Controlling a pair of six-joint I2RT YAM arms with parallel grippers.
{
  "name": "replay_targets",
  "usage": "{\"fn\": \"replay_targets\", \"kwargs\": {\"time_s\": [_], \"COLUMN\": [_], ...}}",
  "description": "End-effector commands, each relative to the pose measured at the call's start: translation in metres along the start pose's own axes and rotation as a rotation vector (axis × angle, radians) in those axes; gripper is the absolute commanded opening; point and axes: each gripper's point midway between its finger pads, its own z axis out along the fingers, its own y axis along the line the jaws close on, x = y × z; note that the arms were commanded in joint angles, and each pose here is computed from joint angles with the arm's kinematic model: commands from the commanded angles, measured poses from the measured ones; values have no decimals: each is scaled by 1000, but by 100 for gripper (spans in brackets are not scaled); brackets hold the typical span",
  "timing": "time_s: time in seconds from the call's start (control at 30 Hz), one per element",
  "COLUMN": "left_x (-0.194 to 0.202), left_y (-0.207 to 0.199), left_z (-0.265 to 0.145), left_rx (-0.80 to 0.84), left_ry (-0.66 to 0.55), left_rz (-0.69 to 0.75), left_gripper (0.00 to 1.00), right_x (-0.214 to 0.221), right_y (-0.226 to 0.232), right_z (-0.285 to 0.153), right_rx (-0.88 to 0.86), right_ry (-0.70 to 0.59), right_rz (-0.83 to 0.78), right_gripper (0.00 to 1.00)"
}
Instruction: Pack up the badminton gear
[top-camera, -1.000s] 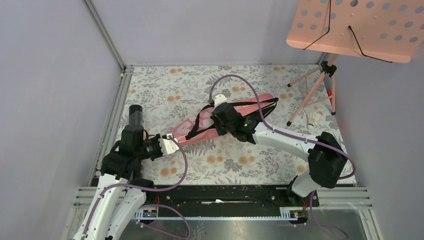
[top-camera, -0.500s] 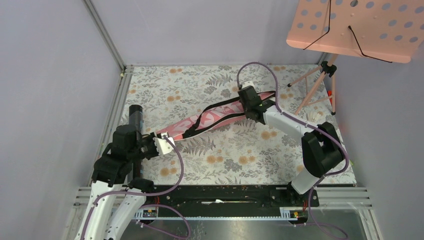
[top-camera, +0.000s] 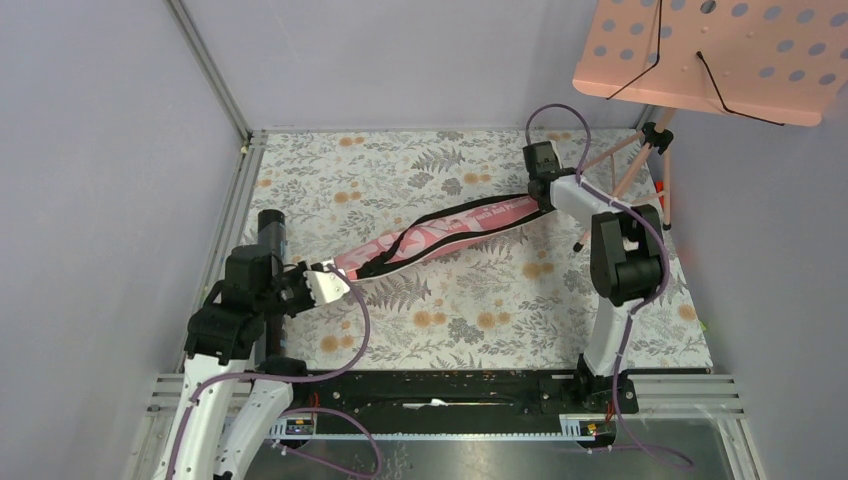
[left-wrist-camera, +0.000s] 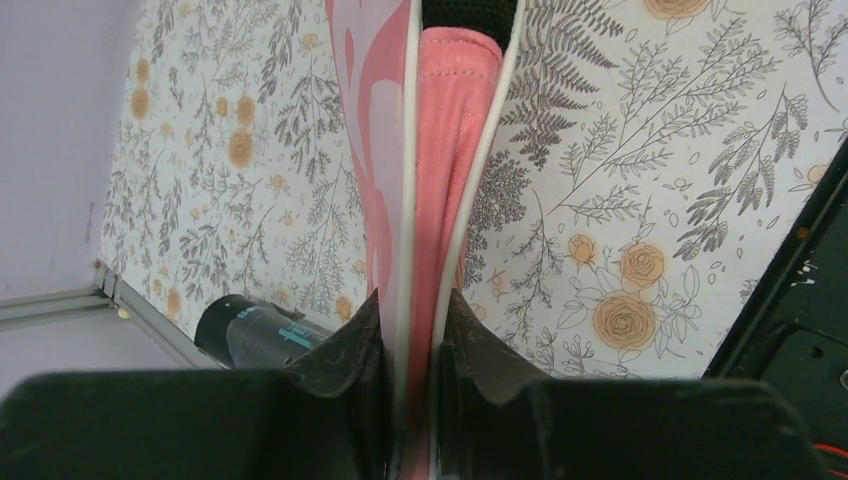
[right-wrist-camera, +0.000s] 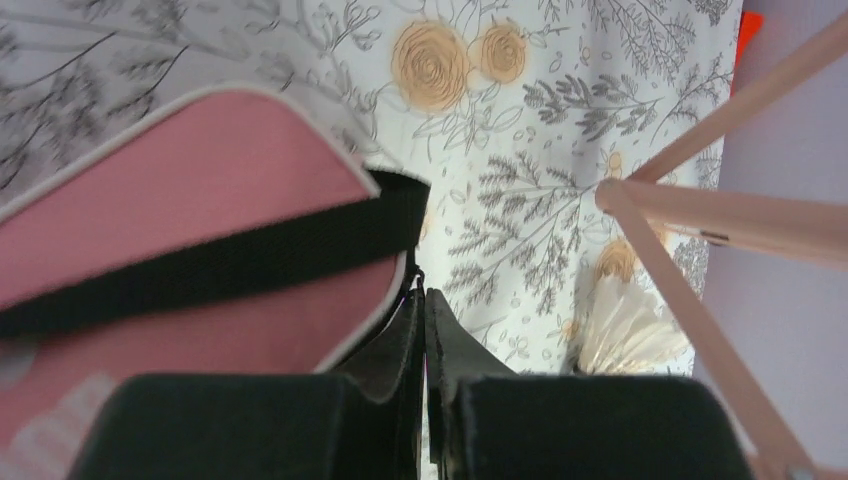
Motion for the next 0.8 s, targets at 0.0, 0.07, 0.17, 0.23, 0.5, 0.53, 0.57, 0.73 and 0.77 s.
{"fn": "replay_targets", "kwargs": {"time_s": [0.0, 0.07, 0.17, 0.23, 0.5, 0.53, 0.57, 0.73, 0.77], "left_x": [23, 25, 30, 37, 52, 51, 51, 46, 46], "left_y": [27, 28, 24, 21, 10, 9, 9, 1, -2], "left_z": [-18, -21, -22, -20, -20, -20, -20, -15, -12], "left_rx": [-117, -116, -98, -83, -53, -47, -46, -3, 13], "left_ry": [154, 166, 187, 206, 252, 247, 245, 206, 190], "left_rz": [34, 31, 27, 29, 38, 40, 41, 46, 54], "left_gripper": [0, 0, 0, 0, 0, 0, 0, 0, 0], "right_x": [-21, -25, -33, -41, -61, -62, -63, -73, -76], "right_y": [-62, -67, -65, -64, -94, -97, -102, -95, -91], "right_z": [29, 37, 48, 57, 111, 115, 117, 112, 107], "right_rx": [222, 252, 239, 236, 198, 173, 159, 95, 68], "right_ry": [16, 35, 34, 1, -143, -163, -172, -243, -270], "right_rz": [-1, -25, -91, -176, -301, -263, -233, -209, -199], "right_gripper": [0, 0, 0, 0, 0, 0, 0, 0, 0]}}
